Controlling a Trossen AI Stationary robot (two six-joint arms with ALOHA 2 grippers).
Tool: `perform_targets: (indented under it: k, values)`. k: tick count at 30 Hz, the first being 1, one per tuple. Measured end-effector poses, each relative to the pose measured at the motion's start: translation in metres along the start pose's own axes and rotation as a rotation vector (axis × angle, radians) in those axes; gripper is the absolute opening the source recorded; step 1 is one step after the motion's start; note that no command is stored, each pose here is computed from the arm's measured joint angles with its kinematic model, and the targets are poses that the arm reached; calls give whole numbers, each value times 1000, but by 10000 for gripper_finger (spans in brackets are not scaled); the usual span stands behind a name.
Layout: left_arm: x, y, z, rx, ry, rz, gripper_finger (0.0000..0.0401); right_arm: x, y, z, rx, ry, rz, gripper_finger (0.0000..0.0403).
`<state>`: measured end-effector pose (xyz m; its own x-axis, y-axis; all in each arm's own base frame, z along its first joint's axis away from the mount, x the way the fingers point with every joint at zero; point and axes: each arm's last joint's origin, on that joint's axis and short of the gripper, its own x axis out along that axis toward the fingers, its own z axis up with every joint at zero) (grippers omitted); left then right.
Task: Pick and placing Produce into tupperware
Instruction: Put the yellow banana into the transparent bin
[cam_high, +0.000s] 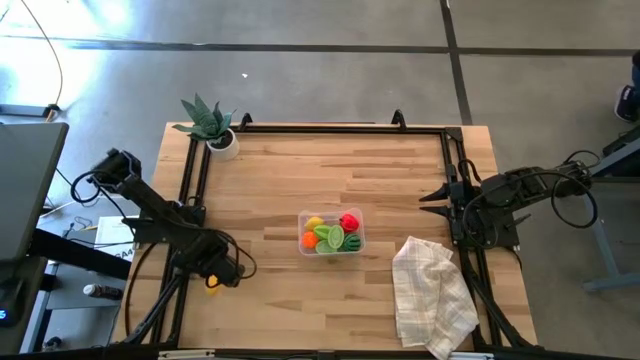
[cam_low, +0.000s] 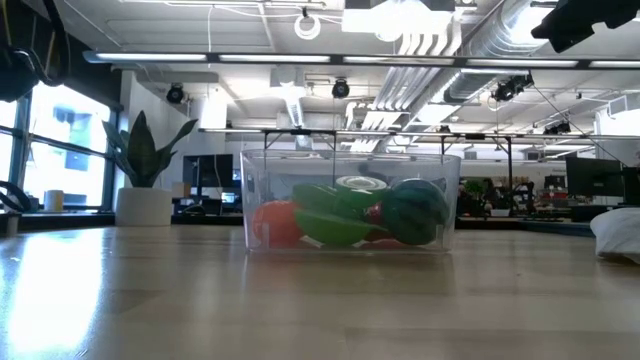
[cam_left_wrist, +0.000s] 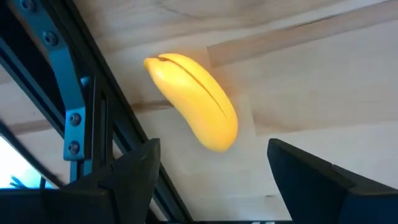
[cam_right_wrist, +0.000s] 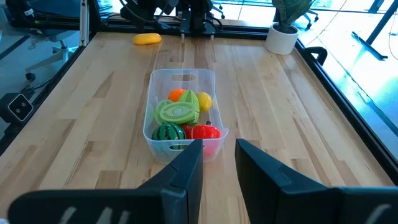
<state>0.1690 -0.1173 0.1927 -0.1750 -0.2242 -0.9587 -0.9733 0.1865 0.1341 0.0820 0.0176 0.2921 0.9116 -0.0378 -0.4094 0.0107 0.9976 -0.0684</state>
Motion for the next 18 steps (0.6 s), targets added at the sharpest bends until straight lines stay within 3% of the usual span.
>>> perform_targets:
  k: [18]
  values:
    - [23, -15, 0, -23, 5, 93, 287, 0, 0, 0, 0, 0, 0, 84]
